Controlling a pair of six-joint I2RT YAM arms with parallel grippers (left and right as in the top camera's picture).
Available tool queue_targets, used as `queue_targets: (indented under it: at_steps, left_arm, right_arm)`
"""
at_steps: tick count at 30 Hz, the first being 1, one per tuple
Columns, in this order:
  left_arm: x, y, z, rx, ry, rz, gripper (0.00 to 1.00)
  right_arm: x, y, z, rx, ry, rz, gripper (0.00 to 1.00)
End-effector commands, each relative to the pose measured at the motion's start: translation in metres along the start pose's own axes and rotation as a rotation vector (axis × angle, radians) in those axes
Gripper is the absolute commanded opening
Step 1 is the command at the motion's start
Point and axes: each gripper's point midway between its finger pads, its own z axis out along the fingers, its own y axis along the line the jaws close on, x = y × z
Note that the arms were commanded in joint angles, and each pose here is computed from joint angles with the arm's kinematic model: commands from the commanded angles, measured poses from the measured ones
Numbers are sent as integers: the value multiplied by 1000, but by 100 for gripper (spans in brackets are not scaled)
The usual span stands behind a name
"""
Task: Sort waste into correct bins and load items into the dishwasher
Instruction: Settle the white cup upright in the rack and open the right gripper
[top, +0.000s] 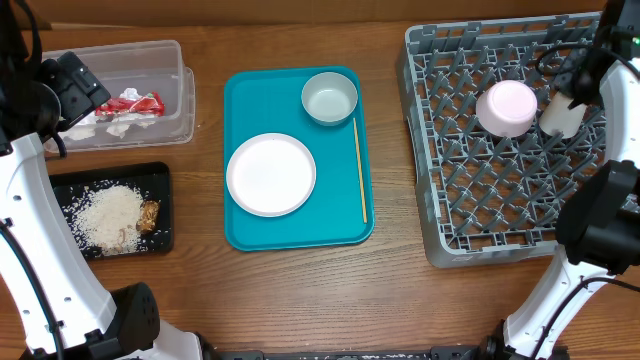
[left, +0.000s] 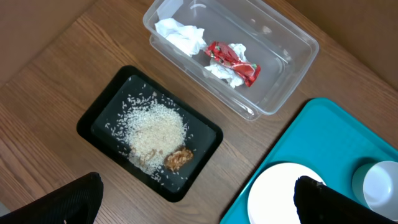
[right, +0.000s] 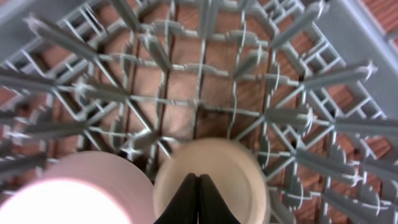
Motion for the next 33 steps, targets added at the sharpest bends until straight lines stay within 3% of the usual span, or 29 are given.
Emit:
queue_targets:
  at_steps: [1, 10, 16, 19, 21, 24, 28, 30, 33]
  left_arm:
    - [0, 1, 3, -13, 5, -8, 100]
    - [0, 1, 3, -13, 5, -8, 100]
    - [0, 1, 3, -13, 5, -8, 100]
    - [0, 1, 3, -13, 5, -8, 100]
    - [0, 1, 3, -13, 5, -8, 100]
    - [0, 1, 3, -13, 5, -8, 100]
    - [0, 1, 3, -13, 5, -8, 100]
    - [0, 1, 3, -13, 5, -8, 100]
    - [0, 1, 3, -13, 5, -8, 100]
  right_arm:
    - [0, -6, -4, 31, -8, -9, 4]
    - [5, -17, -14, 85, 8, -12, 4]
    - [-26, -17, -73, 44, -127, 25, 5]
    - [-41, -5, -113, -35, -214, 29, 10]
    - [-40, 22, -140, -192, -239, 8, 17]
    - [-26, 85, -186, -561, -219, -66, 67]
    - [6, 165, -248, -1001, -158, -216, 78]
    - [25, 196, -261, -1057, -139, -285, 81]
    - [53, 235, -263, -981, -152, -387, 87]
